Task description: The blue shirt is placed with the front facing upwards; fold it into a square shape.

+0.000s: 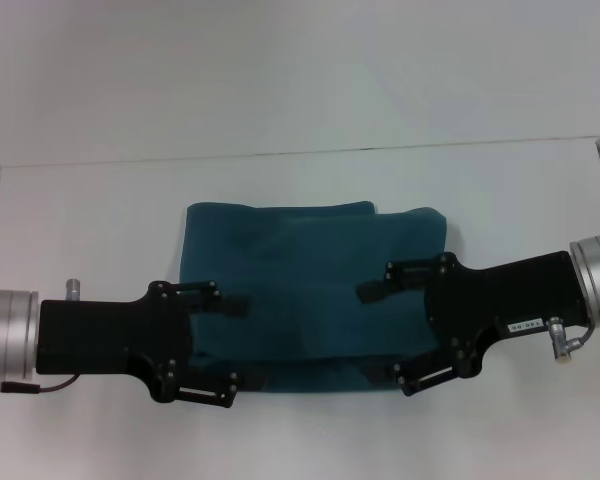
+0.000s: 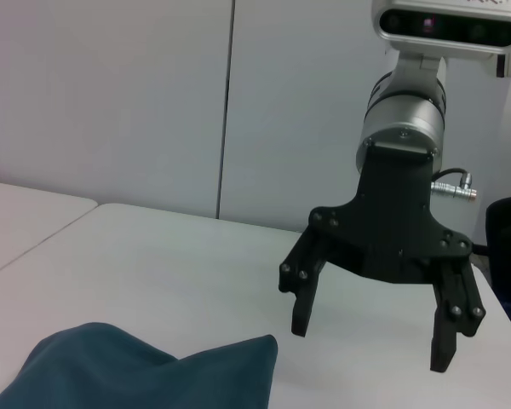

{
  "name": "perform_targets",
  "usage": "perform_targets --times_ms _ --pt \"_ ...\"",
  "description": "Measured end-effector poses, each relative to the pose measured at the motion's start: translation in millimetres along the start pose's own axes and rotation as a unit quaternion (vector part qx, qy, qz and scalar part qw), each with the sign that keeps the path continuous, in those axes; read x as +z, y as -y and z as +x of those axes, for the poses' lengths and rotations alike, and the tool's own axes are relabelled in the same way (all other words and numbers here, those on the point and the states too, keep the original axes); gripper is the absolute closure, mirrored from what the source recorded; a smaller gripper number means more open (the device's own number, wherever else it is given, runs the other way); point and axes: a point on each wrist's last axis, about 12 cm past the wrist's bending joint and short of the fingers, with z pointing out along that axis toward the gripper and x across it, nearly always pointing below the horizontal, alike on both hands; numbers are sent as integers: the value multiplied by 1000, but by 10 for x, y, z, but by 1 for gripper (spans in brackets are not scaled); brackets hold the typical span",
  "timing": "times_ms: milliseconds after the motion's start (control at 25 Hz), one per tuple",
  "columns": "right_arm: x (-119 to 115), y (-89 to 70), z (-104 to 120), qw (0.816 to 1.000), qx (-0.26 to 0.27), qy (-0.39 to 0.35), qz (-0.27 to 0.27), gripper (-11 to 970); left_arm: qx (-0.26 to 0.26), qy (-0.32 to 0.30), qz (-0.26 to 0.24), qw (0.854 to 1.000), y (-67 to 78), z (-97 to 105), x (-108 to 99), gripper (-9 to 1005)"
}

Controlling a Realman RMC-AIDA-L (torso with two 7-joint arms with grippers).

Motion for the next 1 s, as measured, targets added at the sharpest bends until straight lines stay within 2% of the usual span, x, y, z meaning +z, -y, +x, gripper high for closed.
perform_targets --times_ms 1000 --pt "37 -1 11 1000 10 8 4 52 -10 -10 -8 1000 12 67 -4 121"
